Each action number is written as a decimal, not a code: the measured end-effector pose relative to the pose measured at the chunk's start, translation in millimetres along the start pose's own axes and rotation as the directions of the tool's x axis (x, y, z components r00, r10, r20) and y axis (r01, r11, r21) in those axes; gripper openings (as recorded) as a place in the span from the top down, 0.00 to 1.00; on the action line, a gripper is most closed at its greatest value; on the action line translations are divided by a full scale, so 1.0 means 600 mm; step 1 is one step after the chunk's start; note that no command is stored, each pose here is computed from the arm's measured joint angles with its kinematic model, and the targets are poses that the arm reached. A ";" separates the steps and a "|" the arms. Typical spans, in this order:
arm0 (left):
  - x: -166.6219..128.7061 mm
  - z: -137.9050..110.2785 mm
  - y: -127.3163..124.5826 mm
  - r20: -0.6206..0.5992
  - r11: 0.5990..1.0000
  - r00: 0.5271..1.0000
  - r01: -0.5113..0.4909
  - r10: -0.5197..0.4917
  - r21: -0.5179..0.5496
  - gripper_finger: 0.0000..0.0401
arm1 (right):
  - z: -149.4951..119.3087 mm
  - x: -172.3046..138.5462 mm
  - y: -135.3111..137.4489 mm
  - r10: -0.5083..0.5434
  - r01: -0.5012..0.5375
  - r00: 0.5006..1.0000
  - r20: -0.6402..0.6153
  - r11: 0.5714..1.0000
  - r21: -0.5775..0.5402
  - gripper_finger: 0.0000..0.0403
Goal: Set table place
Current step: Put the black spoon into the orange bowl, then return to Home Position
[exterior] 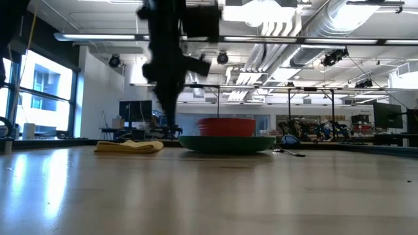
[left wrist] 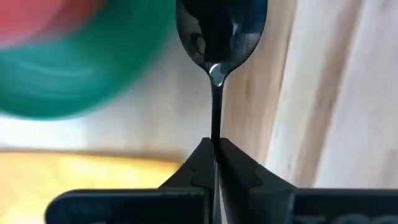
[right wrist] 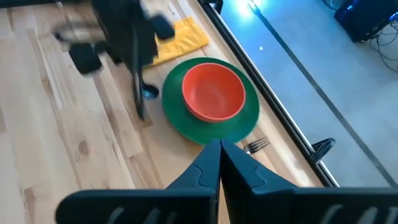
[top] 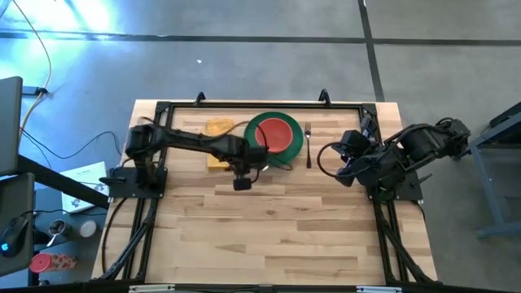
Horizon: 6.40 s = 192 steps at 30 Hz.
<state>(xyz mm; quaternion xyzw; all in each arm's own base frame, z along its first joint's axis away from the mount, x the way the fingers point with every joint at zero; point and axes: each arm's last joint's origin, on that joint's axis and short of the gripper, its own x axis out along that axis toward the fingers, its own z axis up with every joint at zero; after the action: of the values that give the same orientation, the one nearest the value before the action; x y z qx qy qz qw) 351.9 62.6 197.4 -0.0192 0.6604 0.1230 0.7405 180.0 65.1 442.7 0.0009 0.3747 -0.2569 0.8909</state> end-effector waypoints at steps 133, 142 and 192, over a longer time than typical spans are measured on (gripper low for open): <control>-0.021 -0.439 -0.032 0.958 0.821 0.286 0.541 0.025 -0.183 1.00 | -0.371 0.249 -0.076 0.314 -0.707 0.596 0.739 0.641 0.299 1.00; -0.020 -0.453 -0.023 0.965 0.843 0.241 0.494 0.102 -0.212 1.00 | -0.397 0.286 -0.082 0.283 -0.642 0.669 0.688 0.686 0.342 1.00; -0.019 -0.451 -0.023 0.963 0.861 0.247 0.463 0.103 -0.211 1.00 | -0.397 0.288 -0.085 0.266 -0.561 0.680 0.683 0.789 0.251 1.00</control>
<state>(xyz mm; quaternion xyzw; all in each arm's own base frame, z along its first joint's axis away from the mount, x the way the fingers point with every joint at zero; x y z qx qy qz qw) 90.1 -4.5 172.3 -0.1934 0.0211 0.1712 0.9658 99.6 -11.8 165.8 0.2064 -0.0154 -0.1059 0.9726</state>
